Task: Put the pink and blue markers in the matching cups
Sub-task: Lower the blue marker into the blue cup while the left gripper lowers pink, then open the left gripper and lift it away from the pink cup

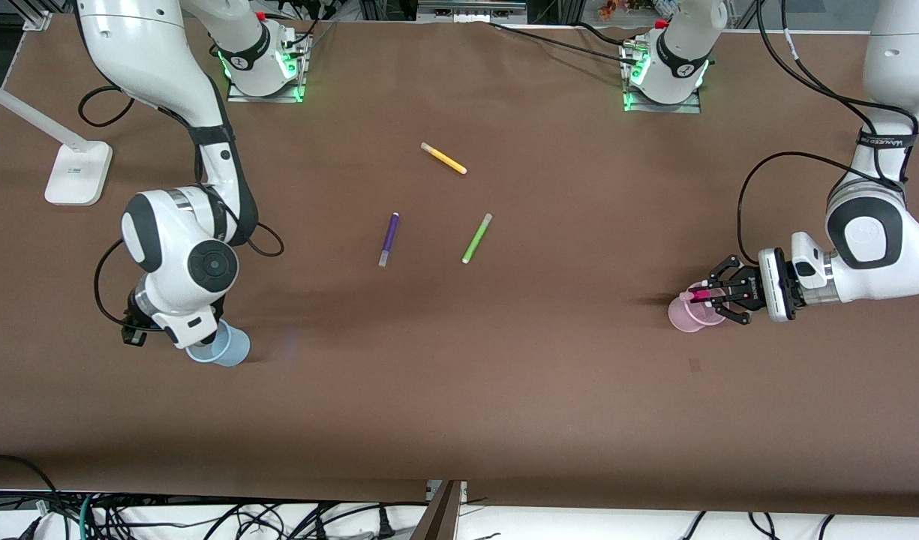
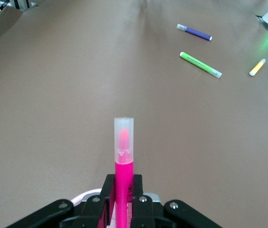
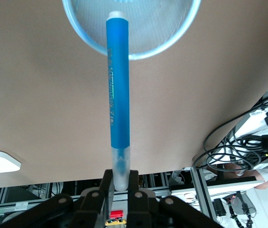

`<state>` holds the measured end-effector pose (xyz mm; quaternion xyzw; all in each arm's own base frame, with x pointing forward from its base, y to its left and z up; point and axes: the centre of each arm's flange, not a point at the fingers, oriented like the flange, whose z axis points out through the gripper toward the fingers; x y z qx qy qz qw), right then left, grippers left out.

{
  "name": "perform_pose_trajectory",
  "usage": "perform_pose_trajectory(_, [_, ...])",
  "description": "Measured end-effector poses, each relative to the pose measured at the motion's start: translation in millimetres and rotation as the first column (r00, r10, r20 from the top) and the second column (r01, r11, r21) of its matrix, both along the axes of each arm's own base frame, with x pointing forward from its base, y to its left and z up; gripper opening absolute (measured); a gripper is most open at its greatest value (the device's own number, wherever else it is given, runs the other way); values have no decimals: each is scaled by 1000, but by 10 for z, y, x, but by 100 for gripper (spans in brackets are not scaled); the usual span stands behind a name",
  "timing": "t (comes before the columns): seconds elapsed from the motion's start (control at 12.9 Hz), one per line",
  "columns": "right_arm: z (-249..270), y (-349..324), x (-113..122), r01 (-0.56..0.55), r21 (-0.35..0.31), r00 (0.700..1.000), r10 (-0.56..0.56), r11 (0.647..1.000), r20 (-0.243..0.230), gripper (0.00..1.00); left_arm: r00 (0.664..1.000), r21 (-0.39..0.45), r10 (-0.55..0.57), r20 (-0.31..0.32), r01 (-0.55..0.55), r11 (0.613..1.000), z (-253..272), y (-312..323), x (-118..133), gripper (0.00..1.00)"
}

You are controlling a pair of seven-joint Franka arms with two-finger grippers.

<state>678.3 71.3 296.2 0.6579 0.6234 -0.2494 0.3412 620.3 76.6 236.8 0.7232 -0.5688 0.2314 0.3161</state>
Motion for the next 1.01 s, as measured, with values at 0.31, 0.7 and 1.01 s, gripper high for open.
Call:
perform_pose_trajectory(0.31, [-139,109,11,-38,-2,999,38,999,-4,19,999,-1,-23,29,23,1000,31,-15,25,46])
perform_pose_trajectory(0.7, [26,189,123,-56,12,998,56,998,42,72,1000,-46,-5,1,5,999,300,139,84,99])
perform_pose_trajectory(1.01, [333,306,231,31,157,992,-49,987,115,100,981,72,138,-139,-129,989,1404,271,125,100])
